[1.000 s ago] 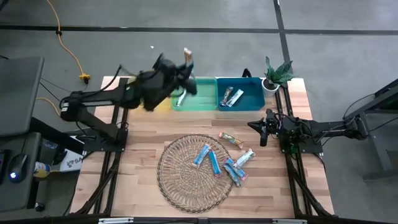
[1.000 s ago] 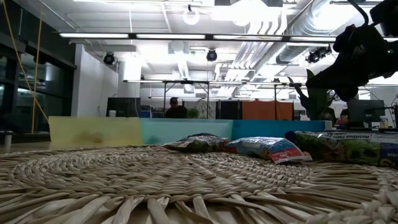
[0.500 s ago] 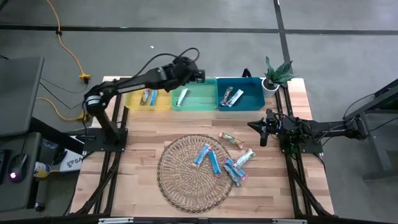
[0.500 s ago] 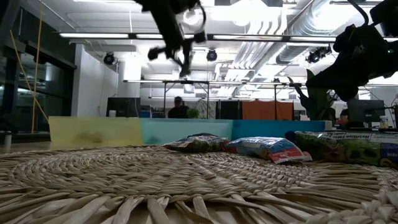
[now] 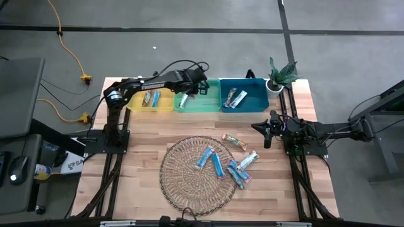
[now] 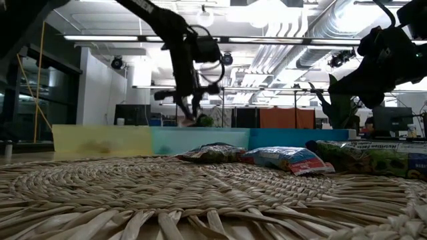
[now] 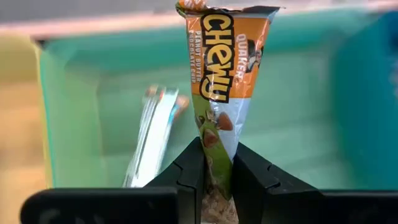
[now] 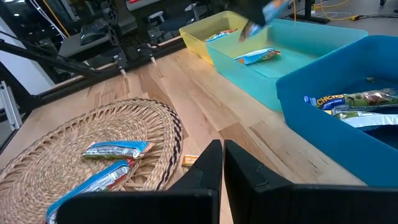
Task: Pick and place Granola Bars by type
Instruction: Put the yellow granola bar into the green bin
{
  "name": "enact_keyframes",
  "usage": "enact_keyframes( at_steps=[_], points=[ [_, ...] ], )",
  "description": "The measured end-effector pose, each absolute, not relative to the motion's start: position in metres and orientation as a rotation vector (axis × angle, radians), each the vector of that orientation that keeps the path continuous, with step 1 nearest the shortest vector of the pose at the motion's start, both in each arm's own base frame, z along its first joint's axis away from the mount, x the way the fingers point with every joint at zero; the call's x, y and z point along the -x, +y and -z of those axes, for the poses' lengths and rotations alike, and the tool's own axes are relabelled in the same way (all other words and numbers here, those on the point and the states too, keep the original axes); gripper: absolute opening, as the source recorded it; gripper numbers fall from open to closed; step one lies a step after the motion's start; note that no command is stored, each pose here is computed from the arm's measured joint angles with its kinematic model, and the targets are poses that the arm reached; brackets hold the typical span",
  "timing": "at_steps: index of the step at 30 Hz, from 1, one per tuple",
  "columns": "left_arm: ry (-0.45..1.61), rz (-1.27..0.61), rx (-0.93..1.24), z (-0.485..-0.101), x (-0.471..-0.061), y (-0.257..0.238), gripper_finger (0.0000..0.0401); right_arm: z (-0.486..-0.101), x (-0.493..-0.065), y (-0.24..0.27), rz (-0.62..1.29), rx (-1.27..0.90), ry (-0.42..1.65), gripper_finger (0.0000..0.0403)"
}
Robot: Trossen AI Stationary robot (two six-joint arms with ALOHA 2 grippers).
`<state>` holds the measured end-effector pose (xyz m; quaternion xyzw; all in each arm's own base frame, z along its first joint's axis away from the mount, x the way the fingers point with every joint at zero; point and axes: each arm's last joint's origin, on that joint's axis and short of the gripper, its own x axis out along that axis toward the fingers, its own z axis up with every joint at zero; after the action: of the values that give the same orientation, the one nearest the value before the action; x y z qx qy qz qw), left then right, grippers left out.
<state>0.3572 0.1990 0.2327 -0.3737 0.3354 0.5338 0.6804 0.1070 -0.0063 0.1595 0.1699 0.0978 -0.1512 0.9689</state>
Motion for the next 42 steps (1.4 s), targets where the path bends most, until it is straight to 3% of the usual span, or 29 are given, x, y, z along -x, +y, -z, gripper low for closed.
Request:
enact_keyframes(
  at_steps=[15, 28, 36, 42],
  points=[
    [0.883, -1.097, 0.823, -0.208, -0.365, 0.200, 0.0064, -0.159, -0.107, -0.006, 0.306, -0.343, 0.198, 0.0000],
    [0.893, -0.971, 0.892, -0.211, -0.368, 0.198, 0.0196, -0.159, -0.107, -0.006, 0.306, -0.343, 0.198, 0.0000],
    [0.707, -0.728, 0.671, -0.279, -0.360, 0.191, 0.0204, -0.159, -0.107, -0.006, 0.305, -0.343, 0.198, 0.0000],
    [0.500, -0.633, 0.548, -0.356, -0.324, 0.172, 0.0205, -0.159, -0.107, -0.006, 0.305, -0.343, 0.197, 0.0000]
  ],
)
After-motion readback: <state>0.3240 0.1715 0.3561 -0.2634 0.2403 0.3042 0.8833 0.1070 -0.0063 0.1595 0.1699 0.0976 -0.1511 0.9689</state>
